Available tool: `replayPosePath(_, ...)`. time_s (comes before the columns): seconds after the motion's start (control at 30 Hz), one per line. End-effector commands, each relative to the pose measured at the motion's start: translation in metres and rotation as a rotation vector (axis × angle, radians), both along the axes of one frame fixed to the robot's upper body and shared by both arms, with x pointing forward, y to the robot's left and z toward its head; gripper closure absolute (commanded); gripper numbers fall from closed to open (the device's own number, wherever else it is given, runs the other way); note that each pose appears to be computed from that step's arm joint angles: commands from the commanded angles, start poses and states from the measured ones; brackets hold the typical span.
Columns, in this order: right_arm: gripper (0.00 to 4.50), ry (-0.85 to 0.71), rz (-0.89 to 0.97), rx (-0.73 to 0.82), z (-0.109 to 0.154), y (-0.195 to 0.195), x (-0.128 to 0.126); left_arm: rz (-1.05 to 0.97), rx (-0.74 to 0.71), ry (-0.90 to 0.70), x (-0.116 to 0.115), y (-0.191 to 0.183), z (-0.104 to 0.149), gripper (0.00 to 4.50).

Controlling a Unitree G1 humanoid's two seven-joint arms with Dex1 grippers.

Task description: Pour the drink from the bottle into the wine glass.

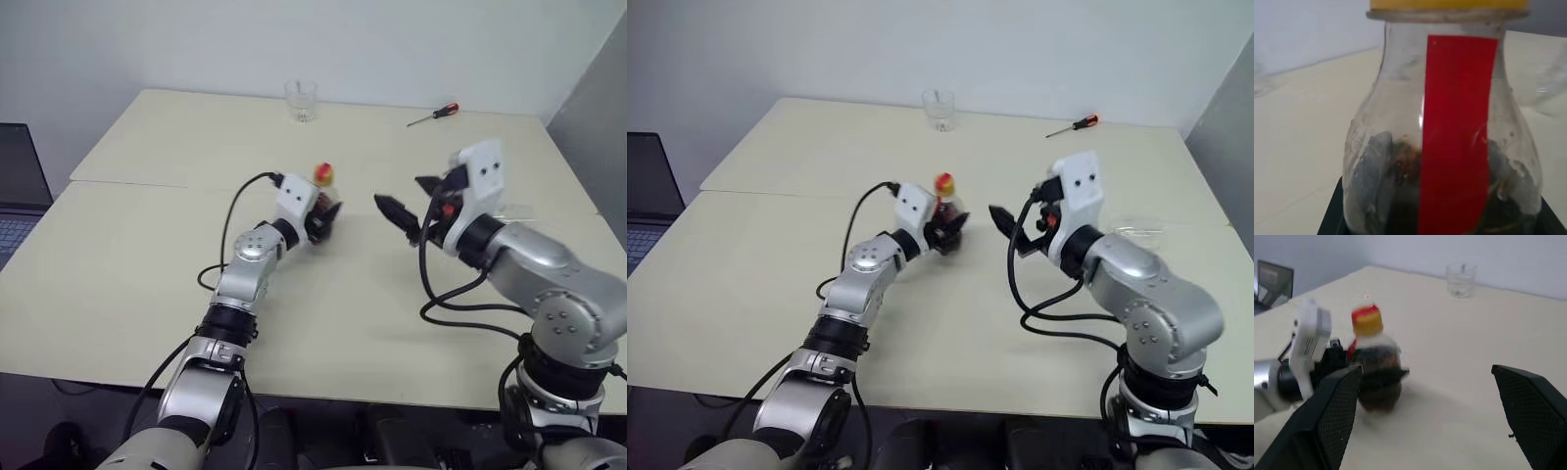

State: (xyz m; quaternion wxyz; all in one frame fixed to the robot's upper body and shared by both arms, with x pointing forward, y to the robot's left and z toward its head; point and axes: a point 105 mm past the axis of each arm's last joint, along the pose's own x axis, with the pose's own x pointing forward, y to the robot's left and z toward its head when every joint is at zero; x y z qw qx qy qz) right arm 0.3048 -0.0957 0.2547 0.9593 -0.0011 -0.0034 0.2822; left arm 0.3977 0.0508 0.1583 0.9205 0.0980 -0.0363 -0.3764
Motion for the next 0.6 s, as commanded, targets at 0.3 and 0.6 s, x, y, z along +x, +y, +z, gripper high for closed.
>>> replayPosePath(0.3, 0.00, 0.089, -0.114, 0.116, 0.005, 0.010, 0.001, -0.242, -0.033, 0.006, -0.030, -0.050, 0.011, 2.79)
replayPosePath(0.6, 0.00, 0.116, -0.125, 0.106, 0.001, 0.016, 0.005, -0.278, -0.018, -0.045, -0.038, -0.062, 0.013, 2.84)
